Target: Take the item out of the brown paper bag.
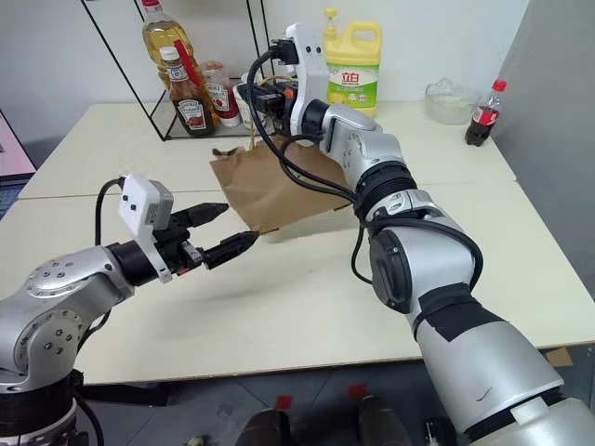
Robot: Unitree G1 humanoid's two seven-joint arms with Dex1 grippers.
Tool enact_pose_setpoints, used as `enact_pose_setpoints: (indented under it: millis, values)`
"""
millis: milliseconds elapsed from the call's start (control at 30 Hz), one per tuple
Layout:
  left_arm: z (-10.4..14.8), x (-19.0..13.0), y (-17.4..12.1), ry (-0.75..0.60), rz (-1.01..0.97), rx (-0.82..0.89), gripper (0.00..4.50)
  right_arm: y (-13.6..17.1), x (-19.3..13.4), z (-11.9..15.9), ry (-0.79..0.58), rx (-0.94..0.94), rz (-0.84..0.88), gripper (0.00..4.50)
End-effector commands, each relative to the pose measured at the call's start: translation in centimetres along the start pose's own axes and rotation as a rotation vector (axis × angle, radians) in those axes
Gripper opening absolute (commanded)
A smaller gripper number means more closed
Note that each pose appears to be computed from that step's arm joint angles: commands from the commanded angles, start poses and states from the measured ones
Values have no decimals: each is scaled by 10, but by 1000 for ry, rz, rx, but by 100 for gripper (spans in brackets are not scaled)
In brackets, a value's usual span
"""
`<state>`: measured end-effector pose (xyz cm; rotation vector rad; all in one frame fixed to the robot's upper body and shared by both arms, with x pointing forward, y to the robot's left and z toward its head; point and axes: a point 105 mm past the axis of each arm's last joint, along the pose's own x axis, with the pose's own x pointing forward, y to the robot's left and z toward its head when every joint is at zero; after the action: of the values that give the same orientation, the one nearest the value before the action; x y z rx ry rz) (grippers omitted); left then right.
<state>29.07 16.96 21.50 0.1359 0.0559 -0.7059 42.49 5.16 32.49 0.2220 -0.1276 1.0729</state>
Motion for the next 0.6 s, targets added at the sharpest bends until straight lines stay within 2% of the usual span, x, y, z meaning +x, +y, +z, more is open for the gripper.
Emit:
enact_pose_setpoints:
  millis: [33, 367, 600]
  values:
    - [10, -7, -3, -34, 12, 17, 450, 29, 8, 45, -119, -64, 112, 40]
    - [4, -11, -7, -31, 30, -8, 450, 59, 29, 41, -118, -45, 164, 40]
    - [0, -19, -4, -50, 97, -34, 450, 65, 41, 32, -122, 2, 106, 40]
